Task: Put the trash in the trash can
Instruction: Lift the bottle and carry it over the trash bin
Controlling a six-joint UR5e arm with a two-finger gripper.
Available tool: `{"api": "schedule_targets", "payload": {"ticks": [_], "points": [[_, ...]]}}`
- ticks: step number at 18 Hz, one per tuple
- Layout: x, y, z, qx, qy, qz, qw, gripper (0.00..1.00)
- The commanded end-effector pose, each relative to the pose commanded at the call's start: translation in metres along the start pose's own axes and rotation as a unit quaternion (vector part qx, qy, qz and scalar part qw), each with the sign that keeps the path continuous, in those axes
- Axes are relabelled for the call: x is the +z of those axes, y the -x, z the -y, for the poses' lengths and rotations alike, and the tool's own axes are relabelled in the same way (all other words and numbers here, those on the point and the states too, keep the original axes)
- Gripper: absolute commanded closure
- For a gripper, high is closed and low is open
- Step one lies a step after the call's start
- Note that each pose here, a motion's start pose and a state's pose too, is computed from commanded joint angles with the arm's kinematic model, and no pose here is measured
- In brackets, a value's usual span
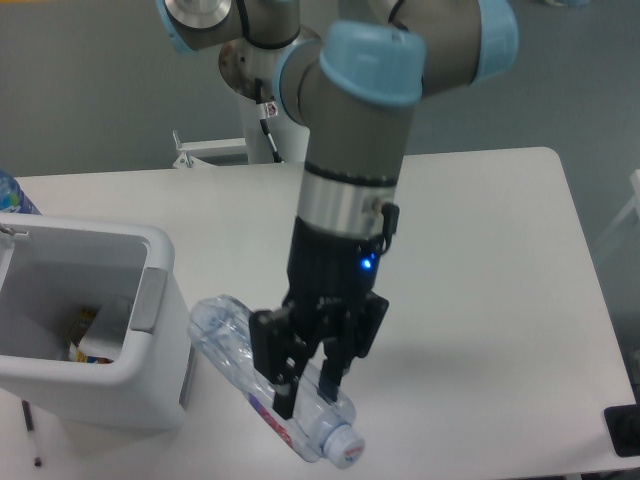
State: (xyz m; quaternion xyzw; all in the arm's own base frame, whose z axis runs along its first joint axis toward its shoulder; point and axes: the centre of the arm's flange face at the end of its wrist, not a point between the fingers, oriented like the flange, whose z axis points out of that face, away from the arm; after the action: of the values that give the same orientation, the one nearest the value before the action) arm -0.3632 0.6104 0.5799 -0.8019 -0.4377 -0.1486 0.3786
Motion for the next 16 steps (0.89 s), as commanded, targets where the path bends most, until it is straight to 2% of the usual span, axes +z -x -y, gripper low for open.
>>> {"api": "schedule_targets", "payload": {"ticks": [4, 9, 12, 16], "points": [[-0.003, -0.019, -0.012, 0.009, 0.008, -0.016, 0.9998, 0.45], [0.018, -0.062, -0.049, 0.037, 0.037, -0.034, 0.9980, 0.45], [0.035, -0.081, -0.082, 0.065, 0.058, -0.043, 0.9953, 0.45], [0.057, -0.085, -0.105, 0.082, 0.073, -0.043, 0.9930, 0.45]]}}
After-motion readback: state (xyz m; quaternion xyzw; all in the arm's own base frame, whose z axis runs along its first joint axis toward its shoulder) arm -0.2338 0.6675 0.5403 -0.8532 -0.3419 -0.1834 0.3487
